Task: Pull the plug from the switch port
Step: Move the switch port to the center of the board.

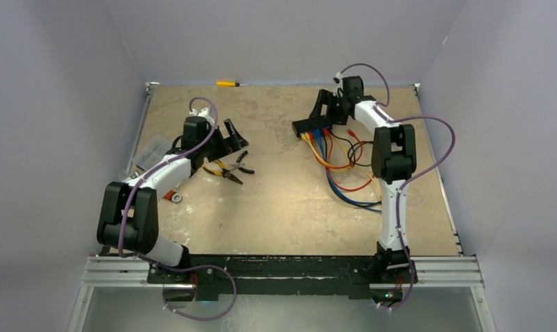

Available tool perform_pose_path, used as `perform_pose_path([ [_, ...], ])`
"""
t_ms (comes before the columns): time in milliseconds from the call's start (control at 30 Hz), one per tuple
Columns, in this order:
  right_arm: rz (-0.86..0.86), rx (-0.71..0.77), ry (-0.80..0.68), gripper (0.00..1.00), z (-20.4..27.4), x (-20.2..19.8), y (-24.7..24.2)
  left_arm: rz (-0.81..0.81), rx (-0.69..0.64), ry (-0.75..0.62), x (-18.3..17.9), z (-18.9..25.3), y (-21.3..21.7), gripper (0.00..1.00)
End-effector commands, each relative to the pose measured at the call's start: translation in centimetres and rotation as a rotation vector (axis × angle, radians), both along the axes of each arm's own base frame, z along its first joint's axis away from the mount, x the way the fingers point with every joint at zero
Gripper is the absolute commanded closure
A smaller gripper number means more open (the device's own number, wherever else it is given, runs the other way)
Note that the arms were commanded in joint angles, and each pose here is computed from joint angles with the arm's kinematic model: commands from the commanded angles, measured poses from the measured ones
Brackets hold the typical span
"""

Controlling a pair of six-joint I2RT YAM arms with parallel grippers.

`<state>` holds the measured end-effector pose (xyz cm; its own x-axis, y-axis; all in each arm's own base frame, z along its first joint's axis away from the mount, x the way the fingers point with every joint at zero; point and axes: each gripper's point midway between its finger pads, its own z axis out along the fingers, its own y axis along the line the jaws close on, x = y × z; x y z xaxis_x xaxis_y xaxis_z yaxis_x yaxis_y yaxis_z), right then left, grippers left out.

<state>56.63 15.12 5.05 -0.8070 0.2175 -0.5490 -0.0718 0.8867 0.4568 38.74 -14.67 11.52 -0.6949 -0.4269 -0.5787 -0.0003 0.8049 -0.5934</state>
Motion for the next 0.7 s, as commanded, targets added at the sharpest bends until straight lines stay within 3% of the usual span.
perform_pose_path([
  [0,0.215,0.068,-0.025,0.06,1.2,-2.5,5.3,-0.027,-0.048,-0.086,0.9,3.3,-1.0,0.01],
  [333,0.457,-0.034,-0.042,0.07,1.6,-10.7,12.4,-0.061,-0.007,-0.106,1.0,3.9,-0.9,0.01],
  [667,0.355,0.045,-0.168,0.02,9.3,-14.6,11.1,-0.188,0.007,-0.024,1.2,1.4,-2.6,0.01],
])
